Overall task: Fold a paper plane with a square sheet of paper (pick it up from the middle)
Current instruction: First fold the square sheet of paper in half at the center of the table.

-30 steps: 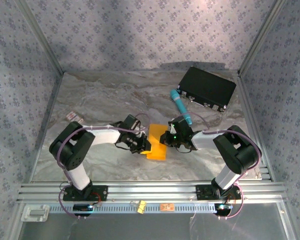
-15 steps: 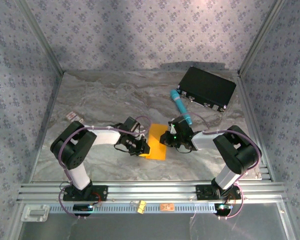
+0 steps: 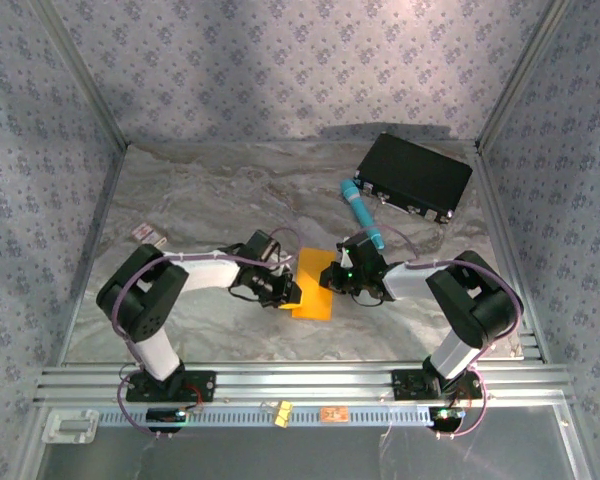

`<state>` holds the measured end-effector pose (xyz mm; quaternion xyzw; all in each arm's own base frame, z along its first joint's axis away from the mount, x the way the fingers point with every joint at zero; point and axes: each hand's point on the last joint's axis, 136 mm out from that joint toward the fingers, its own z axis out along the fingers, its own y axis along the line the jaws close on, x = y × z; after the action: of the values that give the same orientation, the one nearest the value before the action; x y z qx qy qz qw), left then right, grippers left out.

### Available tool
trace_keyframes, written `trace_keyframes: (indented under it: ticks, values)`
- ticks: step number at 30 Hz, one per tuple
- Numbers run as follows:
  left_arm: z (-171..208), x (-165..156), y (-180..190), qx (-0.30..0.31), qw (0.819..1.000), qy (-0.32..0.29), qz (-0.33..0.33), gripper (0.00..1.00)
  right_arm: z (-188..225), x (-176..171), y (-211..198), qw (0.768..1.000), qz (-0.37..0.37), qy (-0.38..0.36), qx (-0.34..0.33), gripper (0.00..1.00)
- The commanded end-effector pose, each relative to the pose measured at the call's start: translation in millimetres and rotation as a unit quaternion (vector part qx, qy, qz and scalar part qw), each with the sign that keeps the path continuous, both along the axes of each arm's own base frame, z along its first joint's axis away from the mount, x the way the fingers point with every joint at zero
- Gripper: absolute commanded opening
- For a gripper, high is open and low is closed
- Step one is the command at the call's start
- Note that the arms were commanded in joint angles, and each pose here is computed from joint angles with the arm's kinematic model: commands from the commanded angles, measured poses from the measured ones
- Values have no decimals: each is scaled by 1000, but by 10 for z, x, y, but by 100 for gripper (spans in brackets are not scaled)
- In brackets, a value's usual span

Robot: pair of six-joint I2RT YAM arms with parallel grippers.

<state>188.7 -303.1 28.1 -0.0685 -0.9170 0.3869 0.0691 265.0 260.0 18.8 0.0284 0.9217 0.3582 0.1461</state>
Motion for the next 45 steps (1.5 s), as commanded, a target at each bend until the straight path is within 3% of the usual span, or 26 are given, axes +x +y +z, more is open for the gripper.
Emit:
trace_keyframes:
  ticks: [1,7,28,38,45]
  values:
    - [-181,-155,74,12,1000,20,-20,15,-512,-351,-347,992,-14,83,-96,0]
    - [-357,-335,285,48,998,28,-31,15,-555,-417,-412,990,-16,91,-105,0]
    - [-156,-440,346,97,990,-37,-97,17,-579,-410,-443,990,-19,95,-107,0]
    - [227,-200,168,60,993,-81,-60,17,-556,-408,-443,990,-16,90,-105,0]
    - [343,26,-33,1,997,-69,-22,17,-516,-393,-432,991,-12,85,-103,0]
